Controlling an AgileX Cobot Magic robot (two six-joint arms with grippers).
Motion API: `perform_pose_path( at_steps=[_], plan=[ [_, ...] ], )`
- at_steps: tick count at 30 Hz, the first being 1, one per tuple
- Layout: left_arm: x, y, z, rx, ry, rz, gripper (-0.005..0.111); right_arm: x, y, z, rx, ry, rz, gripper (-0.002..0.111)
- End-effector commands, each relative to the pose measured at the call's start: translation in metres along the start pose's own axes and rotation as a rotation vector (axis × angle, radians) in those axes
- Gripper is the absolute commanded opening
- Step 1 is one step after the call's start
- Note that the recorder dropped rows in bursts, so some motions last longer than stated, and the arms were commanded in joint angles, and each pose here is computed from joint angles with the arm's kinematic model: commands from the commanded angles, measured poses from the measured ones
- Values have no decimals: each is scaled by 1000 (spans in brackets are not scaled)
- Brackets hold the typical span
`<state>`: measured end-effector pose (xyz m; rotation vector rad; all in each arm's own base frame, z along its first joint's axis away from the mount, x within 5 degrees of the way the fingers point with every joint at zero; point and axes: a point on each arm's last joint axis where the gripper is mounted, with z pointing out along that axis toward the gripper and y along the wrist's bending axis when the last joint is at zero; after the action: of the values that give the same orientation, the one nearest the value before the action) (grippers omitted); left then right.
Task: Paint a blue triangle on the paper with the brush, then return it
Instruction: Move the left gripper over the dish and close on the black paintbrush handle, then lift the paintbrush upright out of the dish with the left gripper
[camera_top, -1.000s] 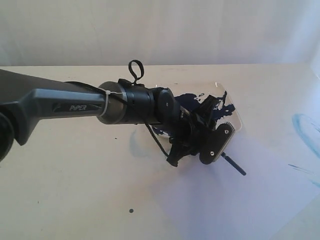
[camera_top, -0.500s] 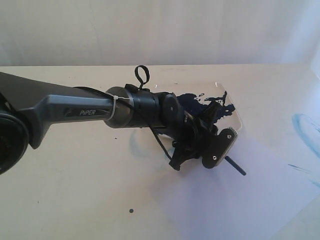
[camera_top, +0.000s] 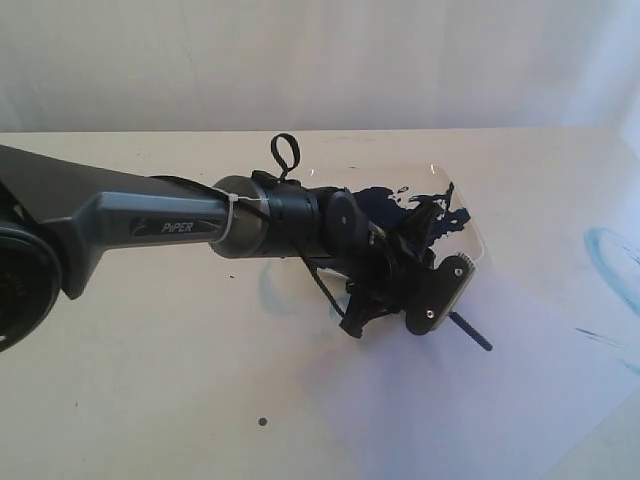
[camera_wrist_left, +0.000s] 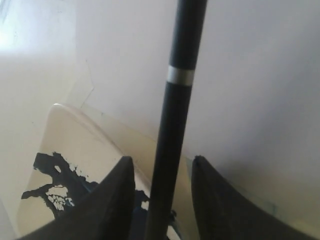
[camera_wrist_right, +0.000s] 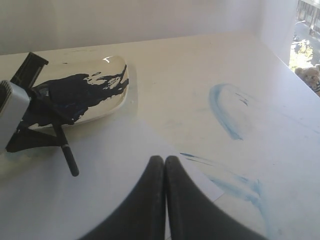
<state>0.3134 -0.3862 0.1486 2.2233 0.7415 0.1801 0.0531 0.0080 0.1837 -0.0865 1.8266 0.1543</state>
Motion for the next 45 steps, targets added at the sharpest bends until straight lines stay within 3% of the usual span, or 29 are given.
perform_pose_path(
  at_steps=[1,5,15,26,37,45],
  plan=[
    [1,2,-1,-4,-5,118,37,1,0,0,-2,-7,4,0],
    [1,2,-1,-4,-5,118,28,1,0,0,-2,-7,4,0],
    [1,2,-1,-4,-5,118,26,1,0,0,-2,-7,4,0],
    [1,2,-1,-5,-4,118,1,1,0,0,-2,-7,4,0],
    [-1,5,-4,-10,-4,148,1,1,0,0,-2,-7,4,0],
    [-4,20,-21,-65,-14,103,1,1,0,0,-1,-7,2,0]
  ],
)
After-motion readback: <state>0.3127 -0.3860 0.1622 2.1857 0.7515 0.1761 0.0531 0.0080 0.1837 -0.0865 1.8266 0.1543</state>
